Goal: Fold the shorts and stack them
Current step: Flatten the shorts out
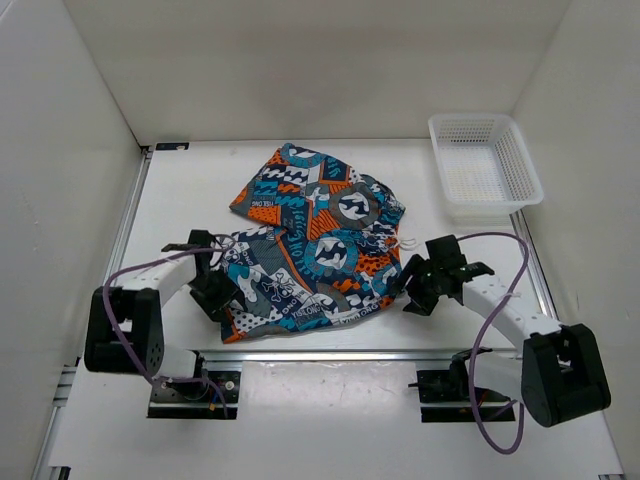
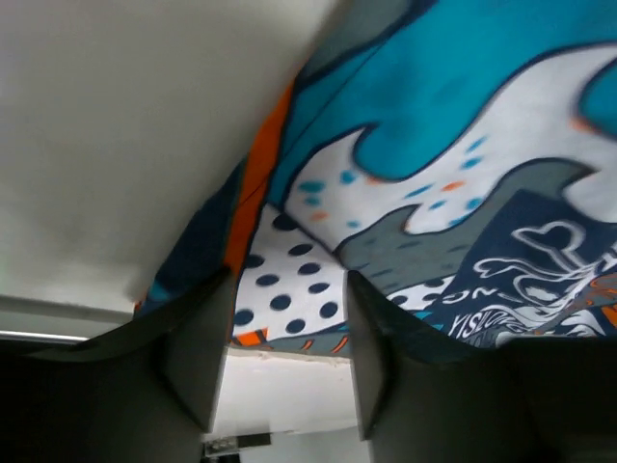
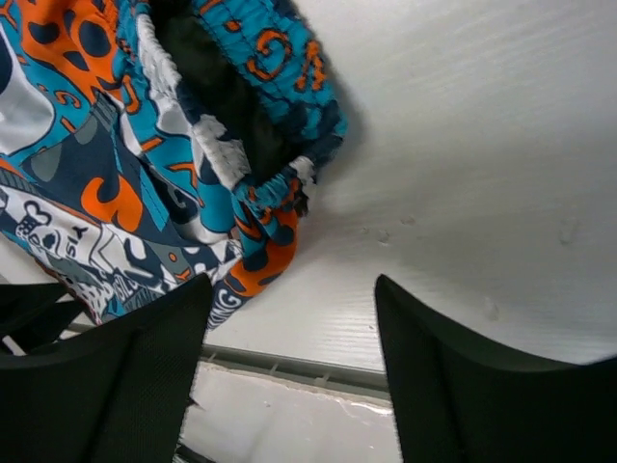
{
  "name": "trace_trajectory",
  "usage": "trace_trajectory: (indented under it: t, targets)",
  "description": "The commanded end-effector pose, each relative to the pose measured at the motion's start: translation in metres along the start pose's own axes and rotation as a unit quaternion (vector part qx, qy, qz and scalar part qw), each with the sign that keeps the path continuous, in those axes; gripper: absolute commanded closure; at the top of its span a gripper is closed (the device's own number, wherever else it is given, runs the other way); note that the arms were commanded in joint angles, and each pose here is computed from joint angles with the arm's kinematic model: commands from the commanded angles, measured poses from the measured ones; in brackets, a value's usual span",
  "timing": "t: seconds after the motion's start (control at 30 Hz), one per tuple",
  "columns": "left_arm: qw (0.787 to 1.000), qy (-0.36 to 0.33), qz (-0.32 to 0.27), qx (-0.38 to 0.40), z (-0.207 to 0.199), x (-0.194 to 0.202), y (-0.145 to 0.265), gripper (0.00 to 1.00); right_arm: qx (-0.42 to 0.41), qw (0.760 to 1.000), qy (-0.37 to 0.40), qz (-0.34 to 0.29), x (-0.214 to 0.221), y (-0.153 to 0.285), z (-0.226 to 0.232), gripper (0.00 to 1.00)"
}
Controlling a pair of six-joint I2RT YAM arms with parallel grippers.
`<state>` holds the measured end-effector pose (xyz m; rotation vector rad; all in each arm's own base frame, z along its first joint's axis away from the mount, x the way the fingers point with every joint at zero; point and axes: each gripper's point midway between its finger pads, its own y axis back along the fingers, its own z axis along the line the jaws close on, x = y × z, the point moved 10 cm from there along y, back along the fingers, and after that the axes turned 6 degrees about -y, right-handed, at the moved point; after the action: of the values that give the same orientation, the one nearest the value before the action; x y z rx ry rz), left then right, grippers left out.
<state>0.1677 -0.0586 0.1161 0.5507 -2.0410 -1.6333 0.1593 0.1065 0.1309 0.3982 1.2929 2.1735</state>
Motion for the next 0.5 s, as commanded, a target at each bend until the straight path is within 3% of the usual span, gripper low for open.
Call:
trace_trajectory:
  t: [0.0,0.13,0.27,0.37,0.47]
  targets:
    - [0.998,-0.016,-0.063,0.021,-0.021,-0.024,0.011,0.42,-0.045,0.999,-0.009,0.0,-0.008,-0.008,0.013,0.32]
    - [0.997,-0.014,-0.07,0.003,-0.037,-0.048,0.009,0.61,-0.025,0.999,-0.007,-0.019,-0.018,-0.022,0.016,0.47]
    - [0.996,-0.023,-0.081,-0.01,-0.057,-0.076,0.006,0.67,-0.002,1.0,-0.002,-0.026,-0.027,-0.037,0.016,0.69]
    - [0.995,-0.046,-0.084,-0.008,-0.08,-0.101,0.002,0.67,-0.001,1.0,-0.016,-0.018,-0.032,-0.046,0.023,0.99]
    - [0.993,-0.064,-0.101,0.004,-0.1,-0.124,0.008,0.7,-0.01,0.999,-0.032,-0.007,-0.033,-0.052,0.032,1.0]
